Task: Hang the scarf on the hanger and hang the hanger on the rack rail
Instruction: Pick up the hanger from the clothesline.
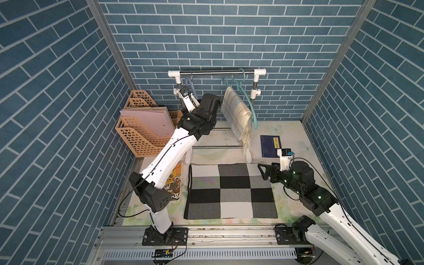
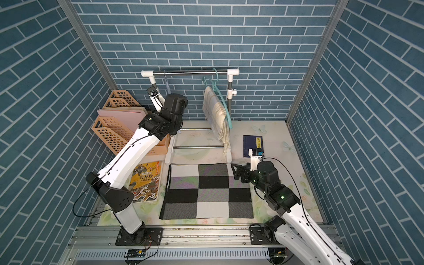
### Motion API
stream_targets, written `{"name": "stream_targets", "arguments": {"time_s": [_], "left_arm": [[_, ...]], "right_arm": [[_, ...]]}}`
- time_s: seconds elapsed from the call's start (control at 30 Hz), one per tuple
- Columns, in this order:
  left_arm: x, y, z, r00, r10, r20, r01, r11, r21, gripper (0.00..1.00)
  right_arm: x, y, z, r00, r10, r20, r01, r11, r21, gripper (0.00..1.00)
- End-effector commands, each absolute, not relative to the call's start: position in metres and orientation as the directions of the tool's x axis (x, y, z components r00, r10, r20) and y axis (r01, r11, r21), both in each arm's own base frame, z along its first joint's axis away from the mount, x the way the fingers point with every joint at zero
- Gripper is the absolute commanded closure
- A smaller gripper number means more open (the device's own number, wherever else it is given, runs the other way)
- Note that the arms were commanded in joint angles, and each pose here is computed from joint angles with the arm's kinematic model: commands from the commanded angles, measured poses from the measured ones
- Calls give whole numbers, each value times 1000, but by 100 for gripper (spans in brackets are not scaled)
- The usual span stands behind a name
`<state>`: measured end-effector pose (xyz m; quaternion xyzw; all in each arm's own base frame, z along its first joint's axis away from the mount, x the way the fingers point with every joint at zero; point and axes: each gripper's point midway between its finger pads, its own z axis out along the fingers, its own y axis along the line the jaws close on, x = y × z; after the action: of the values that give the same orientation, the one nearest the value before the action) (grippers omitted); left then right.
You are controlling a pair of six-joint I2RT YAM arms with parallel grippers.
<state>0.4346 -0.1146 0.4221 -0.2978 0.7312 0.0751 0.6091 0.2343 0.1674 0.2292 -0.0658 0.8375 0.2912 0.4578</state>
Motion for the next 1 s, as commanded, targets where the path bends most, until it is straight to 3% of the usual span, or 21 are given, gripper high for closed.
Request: {"name": "stream_targets", "arguments": {"time_s": [0.0,0.23,0.4,0.5,0.97], "left_arm": [[439,-112,426,-84,-331,-940,-502,829,-247,54],[454,-118,417,-130,-333,-934,-457,856,-241,64],[454,-117,423,-123,-328,-937,-451,859,-242,89],[449,-114,433,-104,-330,-938,-443,860,-254,99],[418,-109,503,1,-379,-925,-278,889,-364,100]], "right_arm": [[236,170,242,-539,160,-827,-401,815,419,7],[235,167,244,-535,161,-830,-396,819,414,7],[234,164,246,-527,162,-834,-392,824,408,7],[234,163,248,-525,162,-836,-391,826,406,7],[235,162,253,-513,165,-842,-388,831,399,7]]}}
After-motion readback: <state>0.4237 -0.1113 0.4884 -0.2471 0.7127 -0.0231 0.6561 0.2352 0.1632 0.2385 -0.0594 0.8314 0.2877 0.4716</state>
